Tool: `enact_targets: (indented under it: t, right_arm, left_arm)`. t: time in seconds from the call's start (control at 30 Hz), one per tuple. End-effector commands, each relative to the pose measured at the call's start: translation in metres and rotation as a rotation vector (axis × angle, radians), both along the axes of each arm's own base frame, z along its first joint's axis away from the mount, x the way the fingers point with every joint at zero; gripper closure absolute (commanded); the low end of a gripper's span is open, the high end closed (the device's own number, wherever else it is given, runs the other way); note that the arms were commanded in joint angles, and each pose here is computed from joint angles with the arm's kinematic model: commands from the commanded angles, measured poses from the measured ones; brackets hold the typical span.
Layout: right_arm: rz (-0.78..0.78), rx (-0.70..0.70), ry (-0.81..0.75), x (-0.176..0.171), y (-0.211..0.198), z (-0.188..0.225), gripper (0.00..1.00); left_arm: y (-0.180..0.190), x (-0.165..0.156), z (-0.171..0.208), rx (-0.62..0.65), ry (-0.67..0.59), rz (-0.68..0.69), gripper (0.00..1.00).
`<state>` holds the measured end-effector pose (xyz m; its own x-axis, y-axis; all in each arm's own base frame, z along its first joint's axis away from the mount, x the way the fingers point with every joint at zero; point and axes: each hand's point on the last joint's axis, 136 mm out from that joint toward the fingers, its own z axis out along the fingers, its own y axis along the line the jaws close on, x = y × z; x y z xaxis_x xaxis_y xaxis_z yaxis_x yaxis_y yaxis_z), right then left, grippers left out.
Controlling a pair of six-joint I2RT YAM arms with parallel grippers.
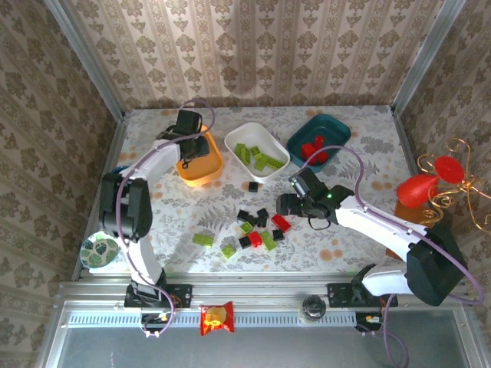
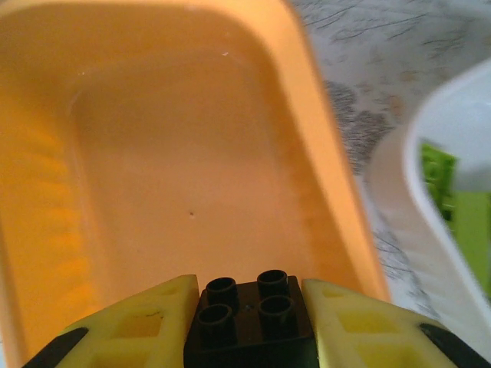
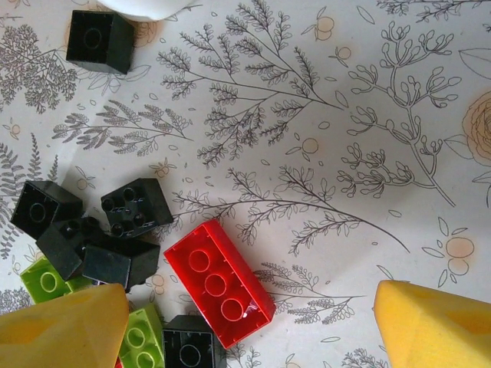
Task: Sort the legos into containers by color
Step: Place the lego in the container, then pick up the lego from the center of the table.
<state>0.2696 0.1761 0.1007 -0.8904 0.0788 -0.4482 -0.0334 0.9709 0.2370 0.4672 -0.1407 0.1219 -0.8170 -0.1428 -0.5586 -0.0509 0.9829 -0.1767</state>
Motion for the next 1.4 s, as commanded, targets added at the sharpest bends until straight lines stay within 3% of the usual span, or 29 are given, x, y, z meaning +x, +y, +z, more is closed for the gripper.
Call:
enact_targets:
  t: [0.0, 0.17, 0.33, 0.47, 0.63, 0.73, 1.0, 1.13, 1.37]
  right_arm:
    - [0.008, 0.031, -0.006, -0.004, 0.002, 0.003, 0.14]
    - [0.065, 0.061, 0.013, -0.006, 0.017, 0.000, 0.12]
    - [0.134, 0.073, 0.009, -0.001, 0.043, 0.001, 0.15]
    - [0.241, 0.037, 0.008, 0.005, 0.077, -0.002, 0.19]
    - [0.404, -0.040, 0.012, 0.009, 0.122, -0.009, 0.19]
    - [0.488, -0.112, 0.041, 0.010, 0.142, -0.024, 0.19]
    - [0.516, -0.279, 0.074, 0.030, 0.151, -0.057, 0.23]
    - [0.542, -0.315, 0.074, 0.034, 0.154, -0.062, 0.24]
    - [0.622, -0.385, 0.109, 0.022, 0.158, -0.078, 0.34]
  left_arm:
    - [-0.003, 0.010, 0.001, 0.015, 0.007, -0.020, 0.63]
    - [-0.011, 0.014, 0.024, -0.045, -0.042, -0.022, 0.34]
    - [-0.030, -0.003, 0.078, -0.170, -0.150, -0.061, 0.24]
    - [-0.052, -0.045, 0.112, -0.205, -0.221, -0.152, 0.19]
    - [-0.061, -0.114, 0.119, -0.236, -0.228, -0.230, 0.13]
    - [-0.044, -0.152, 0.116, -0.225, -0.224, -0.228, 0.00]
    - [-0.003, -0.216, 0.100, -0.215, -0.183, -0.177, 0.00]
    - [0.005, -0.224, 0.096, -0.216, -0.181, -0.163, 0.00]
    - [0.020, -0.219, 0.085, -0.240, -0.155, -0.098, 0.00]
